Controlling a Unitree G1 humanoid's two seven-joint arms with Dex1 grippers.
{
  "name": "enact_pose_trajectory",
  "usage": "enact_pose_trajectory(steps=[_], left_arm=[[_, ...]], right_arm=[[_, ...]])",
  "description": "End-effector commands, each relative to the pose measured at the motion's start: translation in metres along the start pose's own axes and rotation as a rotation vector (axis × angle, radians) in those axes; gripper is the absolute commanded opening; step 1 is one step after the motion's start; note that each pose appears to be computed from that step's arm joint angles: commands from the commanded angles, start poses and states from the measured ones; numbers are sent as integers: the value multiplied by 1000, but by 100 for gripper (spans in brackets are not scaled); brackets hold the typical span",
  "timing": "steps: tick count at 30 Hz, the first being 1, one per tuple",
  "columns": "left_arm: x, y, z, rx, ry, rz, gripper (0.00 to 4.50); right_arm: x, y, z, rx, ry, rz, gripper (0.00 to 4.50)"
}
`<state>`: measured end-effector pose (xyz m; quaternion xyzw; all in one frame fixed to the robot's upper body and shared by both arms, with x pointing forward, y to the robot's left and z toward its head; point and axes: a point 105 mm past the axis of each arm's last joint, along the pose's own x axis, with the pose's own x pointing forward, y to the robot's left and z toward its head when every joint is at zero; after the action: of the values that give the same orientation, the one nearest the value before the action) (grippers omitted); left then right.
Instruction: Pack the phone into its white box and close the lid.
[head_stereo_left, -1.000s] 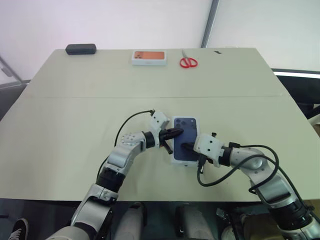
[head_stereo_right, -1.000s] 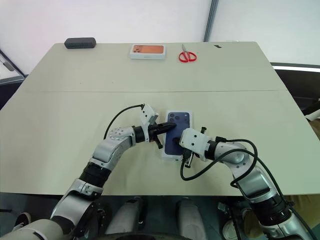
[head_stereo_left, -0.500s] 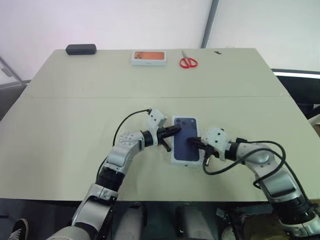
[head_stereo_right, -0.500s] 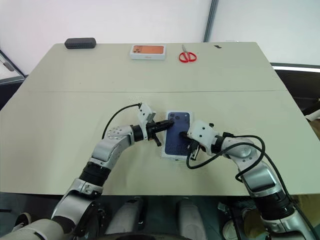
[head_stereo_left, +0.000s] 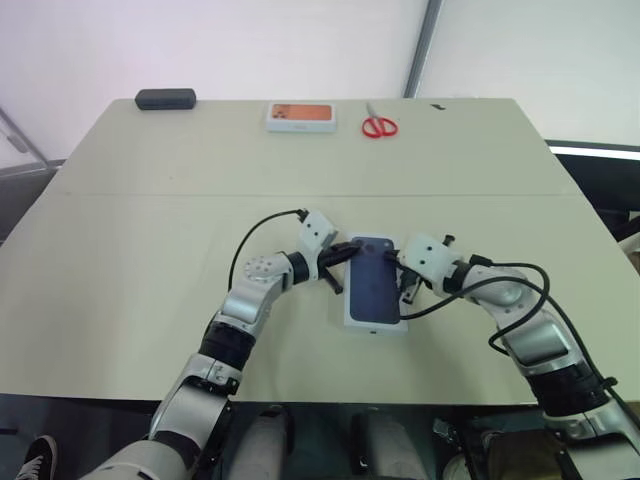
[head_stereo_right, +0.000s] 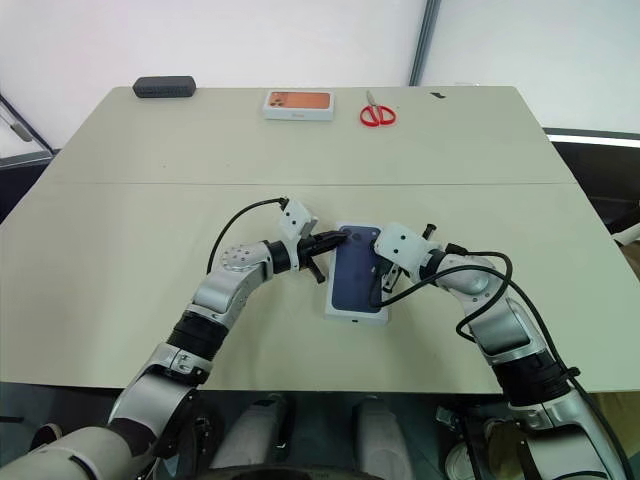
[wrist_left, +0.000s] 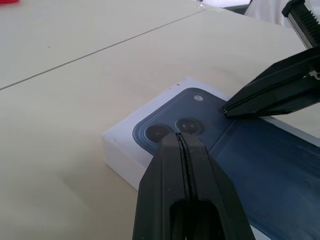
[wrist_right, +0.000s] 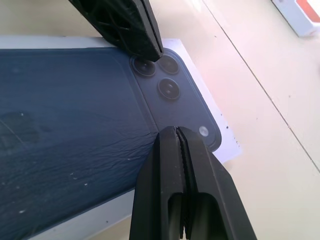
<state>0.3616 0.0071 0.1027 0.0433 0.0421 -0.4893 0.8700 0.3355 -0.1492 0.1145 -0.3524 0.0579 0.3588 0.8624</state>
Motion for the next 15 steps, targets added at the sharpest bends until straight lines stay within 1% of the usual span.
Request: enact_pose_trajectory(steps=[1, 3, 4, 5, 6, 9, 10, 13, 15], left_arm=[[-2, -5, -9, -79, 29, -24, 0], [-5, -5, -7, -134, 16, -39, 0], [-8, -4, -7, -122, 14, -33, 26], [-10, -4, -6, -105, 9, -34, 56], [-12, -4, -5, -94, 7, -35, 90], [-20, -4, 2, -100, -24, -50, 229], [-24, -1, 5, -82, -24, -47, 290], [-38, 5, 23, -4, -32, -46, 446], [-50, 11, 36, 47, -48, -32, 449]], right_arm=[[-2, 9, 1, 103, -26, 45, 5], [-6, 10, 2, 138, -41, 65, 5], [-9, 11, 6, 198, -69, 86, 28], [-13, 12, 8, 217, -85, 102, 59], [-15, 13, 10, 227, -95, 113, 92], [-19, 9, 13, 230, -113, 102, 238], [-20, 8, 15, 237, -121, 101, 295], [-29, 7, 17, 252, -132, 127, 449], [-38, 9, 17, 252, -134, 161, 450]])
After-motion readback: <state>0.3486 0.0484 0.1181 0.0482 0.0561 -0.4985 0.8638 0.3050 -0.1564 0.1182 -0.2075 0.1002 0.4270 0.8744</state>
